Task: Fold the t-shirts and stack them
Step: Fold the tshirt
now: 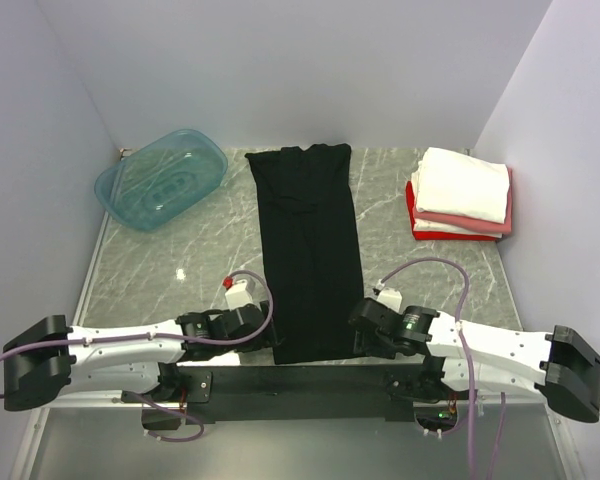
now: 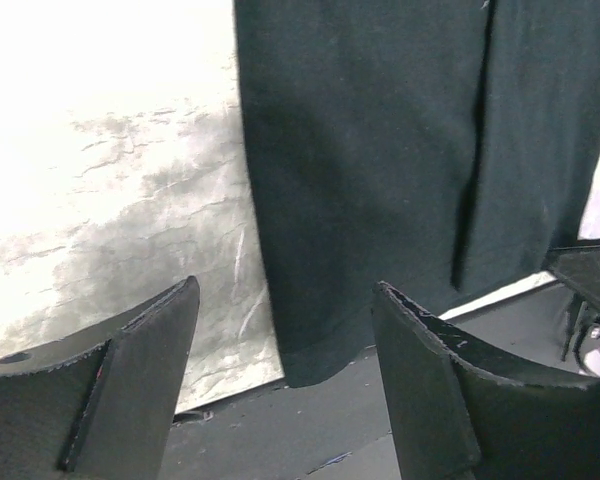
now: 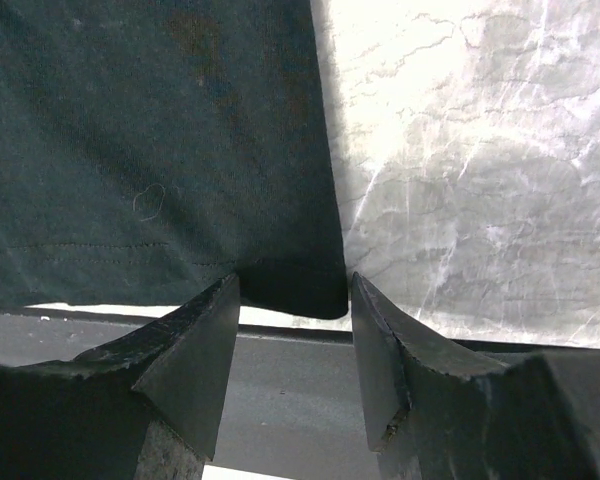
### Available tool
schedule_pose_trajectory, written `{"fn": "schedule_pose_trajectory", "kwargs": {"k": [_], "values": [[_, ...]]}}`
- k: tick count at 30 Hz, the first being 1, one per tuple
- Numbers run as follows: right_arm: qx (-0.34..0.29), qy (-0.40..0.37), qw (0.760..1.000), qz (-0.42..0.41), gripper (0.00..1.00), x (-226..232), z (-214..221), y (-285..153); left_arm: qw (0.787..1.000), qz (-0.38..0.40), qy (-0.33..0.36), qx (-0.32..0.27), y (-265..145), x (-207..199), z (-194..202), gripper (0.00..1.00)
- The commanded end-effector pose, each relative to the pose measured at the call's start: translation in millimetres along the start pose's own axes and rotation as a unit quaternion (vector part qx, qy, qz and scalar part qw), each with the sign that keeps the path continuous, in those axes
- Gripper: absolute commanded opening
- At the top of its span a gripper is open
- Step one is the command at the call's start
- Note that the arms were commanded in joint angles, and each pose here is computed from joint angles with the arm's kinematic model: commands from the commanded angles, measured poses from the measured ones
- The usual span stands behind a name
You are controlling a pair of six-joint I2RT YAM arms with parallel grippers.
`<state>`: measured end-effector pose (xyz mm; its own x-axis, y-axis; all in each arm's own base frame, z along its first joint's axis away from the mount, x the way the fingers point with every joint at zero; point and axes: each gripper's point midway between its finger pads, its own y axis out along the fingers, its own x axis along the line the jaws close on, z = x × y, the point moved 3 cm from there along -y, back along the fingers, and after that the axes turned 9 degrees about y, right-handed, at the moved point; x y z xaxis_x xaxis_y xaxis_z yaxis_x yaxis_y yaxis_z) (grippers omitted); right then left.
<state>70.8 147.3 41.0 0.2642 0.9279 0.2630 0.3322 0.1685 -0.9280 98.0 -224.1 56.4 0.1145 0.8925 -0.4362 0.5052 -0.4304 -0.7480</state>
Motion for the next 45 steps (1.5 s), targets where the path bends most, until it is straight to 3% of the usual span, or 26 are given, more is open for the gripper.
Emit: {"fn": "schedule_pose_trajectory", "kwargs": {"k": [1,11,25,28,32,34,35,38,39,41,45], "values": [[0.003,0.007,1.0,0.027,0.56,-6.8,3.5,0.2,1.0,-0.001,-0.009,0.006,4.1,4.4,7.9,0.76],[0.001,0.004,0.999,0.035,0.56,-5.5,3.8,2.2,0.998,-0.047,0.006,0.04,8.2,11.3,28.4,0.57],[0.003,0.004,1.0,0.031,0.56,-2.5,5.7,3.5,0.993,-0.094,0.019,0.064,-1.8,20.7,54.1,0.52],[0.001,0.005,1.0,0.029,0.56,-1.5,4.7,2.0,0.992,-0.095,0.027,0.073,2.2,18.2,58.4,0.44],[0.001,0.005,1.0,0.029,0.55,-1.8,5.1,3.4,0.99,-0.113,0.038,0.076,7.2,19.9,62.9,0.2],[0.003,0.003,1.0,0.031,0.52,-2.5,6.1,5.2,0.99,-0.115,0.04,0.078,8.6,19.5,63.9,0.11],[0.003,0.001,0.999,0.032,0.49,-2.9,6.4,5.5,0.989,-0.115,0.041,0.08,8.5,19.0,64.8,0.01],[0.003,-0.004,0.999,0.036,0.3,-2.1,6.4,5.1,0.989,-0.119,0.047,0.08,6.2,19.2,65.3,0.01],[0.001,-0.006,0.999,0.039,0.17,-2.5,5.7,4.8,0.988,-0.122,0.048,0.08,4.6,20.1,65.1,0.01],[0.0,-0.012,0.999,0.048,0.01,-3.7,4.7,1.8,0.988,-0.125,0.054,0.079,-0.9,21.4,63.2,0.01],[-0.009,-0.027,0.997,0.067,0.0,-5.2,2.6,-10.4,0.989,-0.096,0.068,0.09,-16.0,16.2,66.8,0.0]]}}
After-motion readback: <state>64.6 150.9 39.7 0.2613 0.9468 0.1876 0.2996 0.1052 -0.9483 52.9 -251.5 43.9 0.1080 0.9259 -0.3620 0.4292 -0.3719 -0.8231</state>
